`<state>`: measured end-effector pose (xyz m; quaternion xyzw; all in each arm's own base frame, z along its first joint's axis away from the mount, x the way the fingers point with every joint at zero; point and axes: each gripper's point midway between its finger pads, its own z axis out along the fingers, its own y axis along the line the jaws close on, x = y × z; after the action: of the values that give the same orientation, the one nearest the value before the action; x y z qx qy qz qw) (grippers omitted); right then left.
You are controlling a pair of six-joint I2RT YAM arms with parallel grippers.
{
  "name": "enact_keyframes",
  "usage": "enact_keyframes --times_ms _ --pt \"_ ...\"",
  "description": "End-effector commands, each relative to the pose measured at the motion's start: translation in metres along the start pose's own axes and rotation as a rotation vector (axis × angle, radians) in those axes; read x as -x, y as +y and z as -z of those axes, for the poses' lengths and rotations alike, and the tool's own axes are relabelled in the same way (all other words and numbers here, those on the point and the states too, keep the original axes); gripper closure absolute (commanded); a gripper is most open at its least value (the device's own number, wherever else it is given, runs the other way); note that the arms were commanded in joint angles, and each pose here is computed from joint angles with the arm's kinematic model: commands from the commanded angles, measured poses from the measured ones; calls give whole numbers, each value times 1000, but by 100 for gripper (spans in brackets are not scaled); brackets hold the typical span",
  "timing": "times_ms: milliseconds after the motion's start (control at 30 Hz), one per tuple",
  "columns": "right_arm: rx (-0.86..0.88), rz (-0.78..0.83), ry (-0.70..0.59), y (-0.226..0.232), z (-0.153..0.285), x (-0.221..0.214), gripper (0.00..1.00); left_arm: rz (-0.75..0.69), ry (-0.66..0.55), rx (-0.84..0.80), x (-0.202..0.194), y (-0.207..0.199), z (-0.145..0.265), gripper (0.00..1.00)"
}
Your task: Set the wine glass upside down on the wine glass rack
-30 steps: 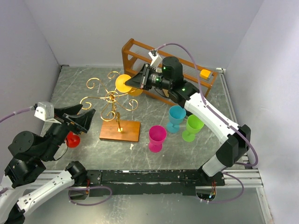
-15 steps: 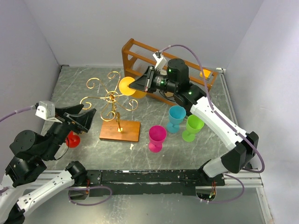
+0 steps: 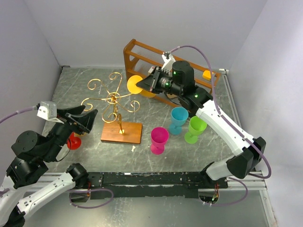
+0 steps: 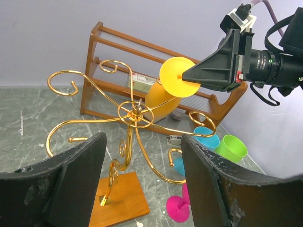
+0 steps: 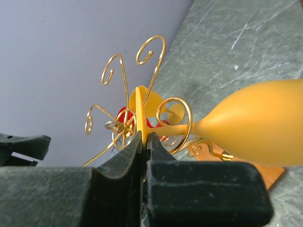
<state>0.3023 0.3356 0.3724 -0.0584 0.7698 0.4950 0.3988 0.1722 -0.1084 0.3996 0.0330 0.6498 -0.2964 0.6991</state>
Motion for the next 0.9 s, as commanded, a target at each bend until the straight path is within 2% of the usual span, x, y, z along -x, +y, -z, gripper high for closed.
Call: enact_keyframes --times_ms 0,167,367,767,867 --pt "-16 43 -68 2 -4 21 100 6 -20 14 8 1 0 25" --pt "-33 61 -63 -1 -17 25 100 12 -19 25 8 4 4 26" --pt "-30 64 -25 -8 -30 18 94 10 -39 27 12 6 7 26" --pt "-37 69 -25 -8 -26 17 57 -5 -30 34 10 7 6 26" --pt "-52 81 -32 -9 -23 19 51 -6 -30 34 10 7 6 26"
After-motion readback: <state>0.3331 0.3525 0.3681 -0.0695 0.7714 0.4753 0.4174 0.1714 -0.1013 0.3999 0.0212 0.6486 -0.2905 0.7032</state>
